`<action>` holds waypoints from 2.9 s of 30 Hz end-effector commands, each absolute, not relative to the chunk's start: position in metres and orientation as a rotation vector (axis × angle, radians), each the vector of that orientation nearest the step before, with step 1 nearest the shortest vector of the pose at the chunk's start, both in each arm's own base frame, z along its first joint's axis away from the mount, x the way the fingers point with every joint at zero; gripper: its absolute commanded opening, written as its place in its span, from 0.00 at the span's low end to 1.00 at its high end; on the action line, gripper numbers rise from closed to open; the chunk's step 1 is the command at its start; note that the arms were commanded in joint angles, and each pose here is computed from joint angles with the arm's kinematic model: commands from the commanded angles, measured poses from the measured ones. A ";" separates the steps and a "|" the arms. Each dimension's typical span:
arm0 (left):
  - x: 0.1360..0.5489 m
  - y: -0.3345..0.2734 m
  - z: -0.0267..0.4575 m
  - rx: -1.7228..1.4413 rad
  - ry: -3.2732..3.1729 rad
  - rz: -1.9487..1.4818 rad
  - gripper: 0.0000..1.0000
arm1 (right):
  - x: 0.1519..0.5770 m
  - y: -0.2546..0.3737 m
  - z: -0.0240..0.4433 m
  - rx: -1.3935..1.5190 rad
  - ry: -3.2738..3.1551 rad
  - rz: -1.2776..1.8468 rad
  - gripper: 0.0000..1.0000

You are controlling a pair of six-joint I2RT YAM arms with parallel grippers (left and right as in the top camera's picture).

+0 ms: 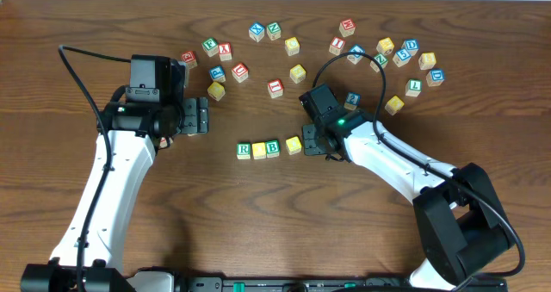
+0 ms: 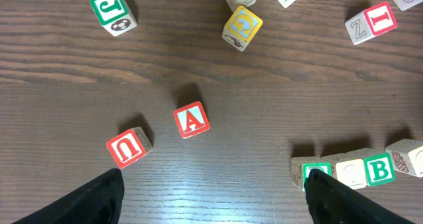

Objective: Spell out ROBOT
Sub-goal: 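Lower the blue T block onto the table right of the O block, then hold the blue T block in place beside the O block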

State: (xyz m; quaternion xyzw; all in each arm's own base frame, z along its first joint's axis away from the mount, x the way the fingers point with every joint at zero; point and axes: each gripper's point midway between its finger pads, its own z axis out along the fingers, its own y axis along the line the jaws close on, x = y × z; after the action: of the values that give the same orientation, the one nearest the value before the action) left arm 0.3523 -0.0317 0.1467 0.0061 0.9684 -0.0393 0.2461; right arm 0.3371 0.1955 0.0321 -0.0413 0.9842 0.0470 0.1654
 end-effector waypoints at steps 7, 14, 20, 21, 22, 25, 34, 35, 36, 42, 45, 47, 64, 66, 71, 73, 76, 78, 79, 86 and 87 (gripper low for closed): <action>0.349 -0.028 0.146 0.011 2.643 -0.093 0.86 | 0.336 0.200 0.035 -0.111 2.777 0.155 0.19; 0.349 -0.028 0.146 0.011 2.643 -0.093 0.86 | 0.333 0.211 0.034 -0.138 2.759 0.176 0.19; 0.349 -0.028 0.146 0.011 2.644 -0.093 0.86 | 0.333 0.216 0.033 -0.134 2.745 0.171 0.19; 0.349 -0.028 0.146 0.011 2.643 -0.093 0.86 | 0.333 0.216 0.033 -0.134 2.745 0.169 0.19; 0.349 -0.028 0.146 0.011 2.643 -0.093 0.86 | 0.333 0.215 0.033 -0.134 2.745 0.169 0.19; 0.349 -0.028 0.146 0.011 2.643 -0.093 0.86 | 0.333 0.215 0.031 -0.133 2.748 0.167 0.19; 0.349 -0.028 0.146 0.011 2.643 -0.093 0.86 | 0.332 0.215 0.018 -0.126 2.772 0.150 0.19; 0.349 -0.028 0.146 0.011 2.643 -0.093 0.86 | 0.332 0.215 0.018 -0.125 2.773 0.149 0.19; 0.349 -0.028 0.146 0.011 2.643 -0.093 0.86 | 0.332 0.215 0.018 -0.125 2.773 0.149 0.19; 0.349 -0.028 0.146 0.011 2.643 -0.093 0.86 | 0.332 0.215 0.018 -0.124 2.771 0.151 0.19; 0.349 -0.028 0.146 0.011 2.643 -0.093 0.86 | 0.332 0.216 0.018 -0.124 2.771 0.152 0.19; 0.349 -0.028 0.146 0.011 2.644 -0.093 0.86 | 0.332 0.216 0.018 -0.115 2.772 0.154 0.19; 0.349 -0.028 0.146 0.011 2.643 -0.093 0.86 | 0.330 0.226 0.017 -0.140 2.764 0.174 0.19; 0.349 -0.028 0.146 0.011 2.643 -0.093 0.86 | 0.329 0.226 0.017 -0.141 2.764 0.175 0.19; 0.349 -0.028 0.146 0.011 2.643 -0.093 0.86 | 0.328 0.229 0.017 -0.146 2.761 0.178 0.19; 0.349 -0.028 0.146 0.011 2.643 -0.093 0.86 | 0.328 0.229 0.017 -0.146 2.761 0.178 0.20; 0.349 -0.028 0.146 0.011 2.643 -0.093 0.86 | 0.328 0.229 0.017 -0.147 2.762 0.178 0.19; 0.349 -0.028 0.146 0.011 2.643 -0.093 0.86 | 0.328 0.229 0.017 -0.149 2.762 0.178 0.19; 0.349 -0.028 0.146 0.011 2.644 -0.093 0.86 | 0.327 0.230 0.017 -0.150 2.762 0.179 0.20; 0.349 -0.028 0.146 0.011 2.643 -0.093 0.86 | 0.327 0.229 0.017 -0.145 2.765 0.176 0.20; 0.349 -0.028 0.146 0.011 2.644 -0.093 0.86 | 0.327 0.229 0.017 -0.145 2.766 0.175 0.20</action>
State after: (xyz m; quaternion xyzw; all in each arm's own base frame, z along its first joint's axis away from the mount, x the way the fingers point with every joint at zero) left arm 0.3523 -0.0317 0.1467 0.0061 0.9684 -0.0393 0.2461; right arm 0.3296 0.2308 0.0224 -0.0561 0.9785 0.0714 0.1854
